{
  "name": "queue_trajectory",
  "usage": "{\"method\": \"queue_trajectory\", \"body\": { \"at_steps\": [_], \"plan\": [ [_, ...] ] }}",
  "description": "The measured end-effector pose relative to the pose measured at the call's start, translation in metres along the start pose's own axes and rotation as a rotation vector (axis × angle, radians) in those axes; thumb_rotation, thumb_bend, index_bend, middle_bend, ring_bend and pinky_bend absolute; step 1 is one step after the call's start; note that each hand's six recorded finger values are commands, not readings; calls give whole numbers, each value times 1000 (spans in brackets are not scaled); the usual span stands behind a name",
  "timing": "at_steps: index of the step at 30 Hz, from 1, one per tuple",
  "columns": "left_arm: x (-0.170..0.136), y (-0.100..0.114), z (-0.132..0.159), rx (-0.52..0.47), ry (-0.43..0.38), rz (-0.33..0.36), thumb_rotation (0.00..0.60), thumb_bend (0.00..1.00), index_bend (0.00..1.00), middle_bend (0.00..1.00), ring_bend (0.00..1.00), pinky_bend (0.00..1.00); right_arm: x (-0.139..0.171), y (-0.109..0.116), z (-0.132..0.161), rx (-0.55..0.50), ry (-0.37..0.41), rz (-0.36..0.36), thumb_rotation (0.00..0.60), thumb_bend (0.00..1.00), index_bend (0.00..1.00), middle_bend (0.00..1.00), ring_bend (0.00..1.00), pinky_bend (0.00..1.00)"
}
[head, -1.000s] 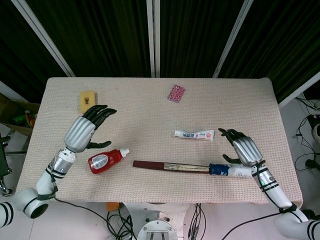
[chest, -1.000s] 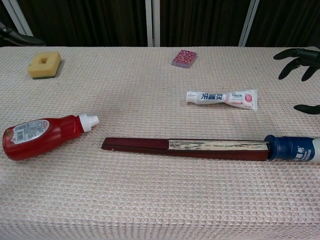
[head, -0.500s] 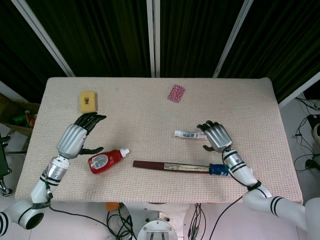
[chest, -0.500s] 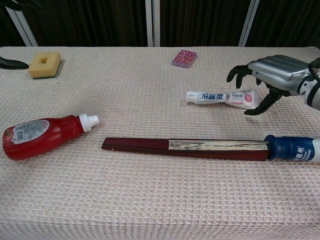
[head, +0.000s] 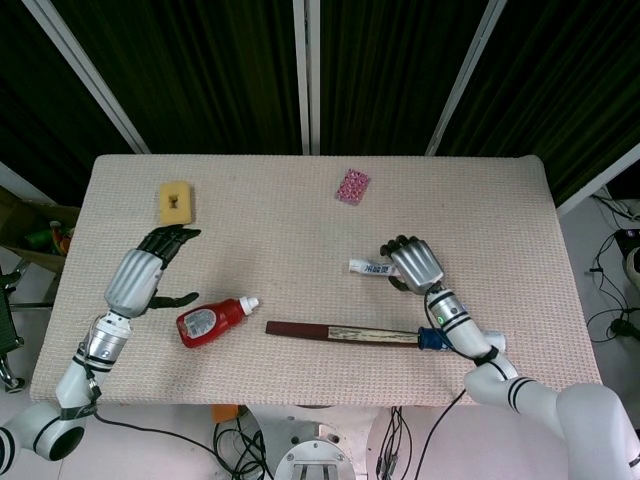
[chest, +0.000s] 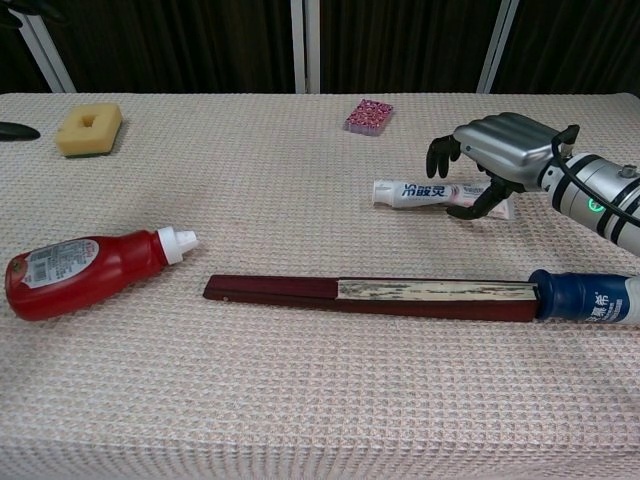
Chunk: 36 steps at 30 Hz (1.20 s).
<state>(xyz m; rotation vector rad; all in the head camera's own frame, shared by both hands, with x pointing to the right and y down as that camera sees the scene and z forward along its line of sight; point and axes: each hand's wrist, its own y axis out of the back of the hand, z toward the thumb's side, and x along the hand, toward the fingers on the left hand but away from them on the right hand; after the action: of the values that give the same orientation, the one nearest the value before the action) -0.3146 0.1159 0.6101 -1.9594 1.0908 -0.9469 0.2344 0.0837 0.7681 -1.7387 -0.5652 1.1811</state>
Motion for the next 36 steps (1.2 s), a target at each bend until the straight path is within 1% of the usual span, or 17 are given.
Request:
{"method": "queue_trajectory", "body": {
  "at_steps": [7,11,14,16,19,21,22,24,27,32,36],
  "plan": [
    [-2,1,-2,-2,5,5,600,34,151,173,109,146,-5,-3,2,12,5,-2,600,357,433,455,333,531],
    [-3,0,-4,-4,11,3,600,34,151,172,109,146,-5,-6,0,12,-1,8,600,453,499,493,371,568],
    [-4,-1,-5,-5,13,1,600,33,151,172,109,146,-6,-9,-1,8,-3,19,600,498,564,523,400,603],
    [-4,0,-5,-3,14,1,600,34,151,172,108,146,-6,-10,-2,7,-3,24,600,552,604,545,421,619],
    [-3,0,-5,2,18,-1,600,34,151,172,109,147,-7,-12,-2,5,-1,28,600,687,681,600,469,658],
    [-3,2,-6,7,24,0,600,34,151,170,109,147,-8,-11,-2,-10,3,25,600,749,719,631,496,687],
    [-2,3,-6,8,25,3,600,34,151,169,109,147,-9,-10,-1,-23,7,19,600,775,740,649,511,703],
    [-1,6,-4,10,29,12,600,34,163,169,109,148,-9,-7,-1,-49,15,5,600,789,760,665,525,719],
    [3,10,-1,14,27,16,600,41,216,169,109,152,-10,2,1,-112,35,-32,600,814,784,680,538,735],
    [14,14,12,48,-10,12,600,73,270,172,116,158,-12,22,6,-278,92,-112,600,825,827,697,551,756],
    [32,13,31,91,-70,4,600,90,275,173,127,161,-13,44,13,-421,163,-194,600,825,850,709,562,769]
  ]
}}
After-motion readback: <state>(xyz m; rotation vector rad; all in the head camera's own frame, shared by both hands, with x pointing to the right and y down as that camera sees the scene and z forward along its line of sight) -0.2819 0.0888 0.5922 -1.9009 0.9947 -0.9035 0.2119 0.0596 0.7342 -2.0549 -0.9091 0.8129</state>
